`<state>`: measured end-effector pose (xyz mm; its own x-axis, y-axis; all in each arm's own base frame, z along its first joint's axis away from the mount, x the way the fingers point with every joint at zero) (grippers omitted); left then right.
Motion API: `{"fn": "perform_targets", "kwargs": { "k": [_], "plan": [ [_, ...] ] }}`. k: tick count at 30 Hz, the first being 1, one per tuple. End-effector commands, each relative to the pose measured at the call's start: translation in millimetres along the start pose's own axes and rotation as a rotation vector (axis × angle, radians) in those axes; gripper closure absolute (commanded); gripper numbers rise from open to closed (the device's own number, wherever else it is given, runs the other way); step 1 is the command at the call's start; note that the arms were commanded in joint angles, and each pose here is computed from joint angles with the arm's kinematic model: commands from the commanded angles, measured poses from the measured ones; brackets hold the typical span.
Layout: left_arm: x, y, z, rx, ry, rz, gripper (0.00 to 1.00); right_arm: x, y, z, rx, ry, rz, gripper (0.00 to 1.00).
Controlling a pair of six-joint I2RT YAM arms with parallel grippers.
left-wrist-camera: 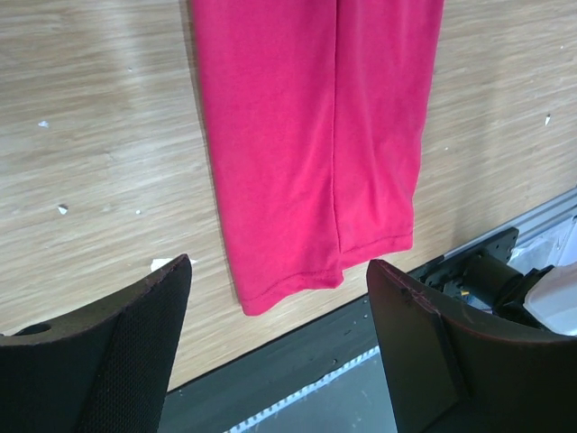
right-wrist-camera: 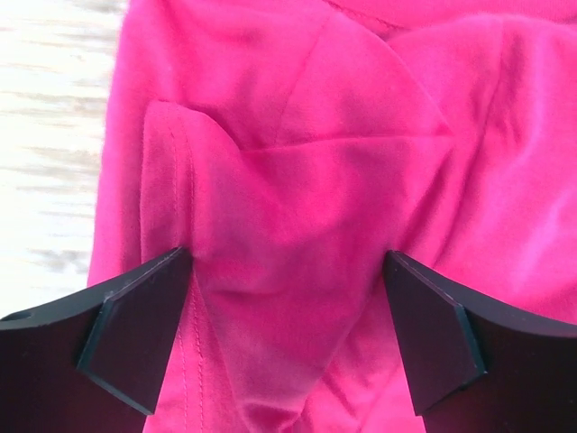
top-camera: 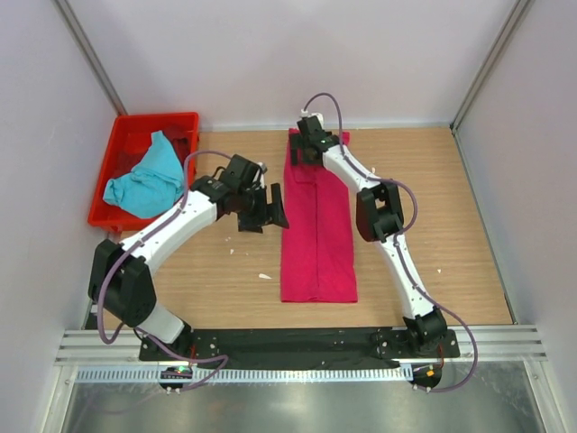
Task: Fold and stack the t-shirts
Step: Fold the tshirt
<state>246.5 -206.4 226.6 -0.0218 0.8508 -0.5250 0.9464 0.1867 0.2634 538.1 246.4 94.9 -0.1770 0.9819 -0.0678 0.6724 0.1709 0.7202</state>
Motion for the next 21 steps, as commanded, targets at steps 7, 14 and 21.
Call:
{"fn": "perform_targets", "kwargs": {
  "k": [7, 14, 21],
  "plan": [
    [24.0, -41.2, 37.4, 0.169, -0.113, -0.071, 0.29, -49.6, 51.3, -171.1, 0.0, -0.083, 0.039, 0.0],
    [27.6, -67.8, 53.8, 0.234, -0.089, -0.082, 0.4, -74.4, -69.1, -243.8, 0.321, 0.101, 0.18, 0.16],
    [45.1, -93.5, 71.1, 0.288, 0.004, -0.163, 0.52, -70.0, -206.6, -286.9, 0.566, 0.23, 0.376, 0.46]
  ]
}}
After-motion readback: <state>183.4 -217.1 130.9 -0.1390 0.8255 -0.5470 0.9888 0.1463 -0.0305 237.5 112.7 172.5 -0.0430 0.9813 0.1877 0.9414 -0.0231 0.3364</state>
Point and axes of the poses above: each gripper's point midway between its finger pads, its own z axis out along the fingers, its own x axis along the line the jaws close on, y = z × x, the point moved 9 cm from there along -z, back along the fingers, and after that the axes turned 7 degrees about -z, right-handed, at the moved point
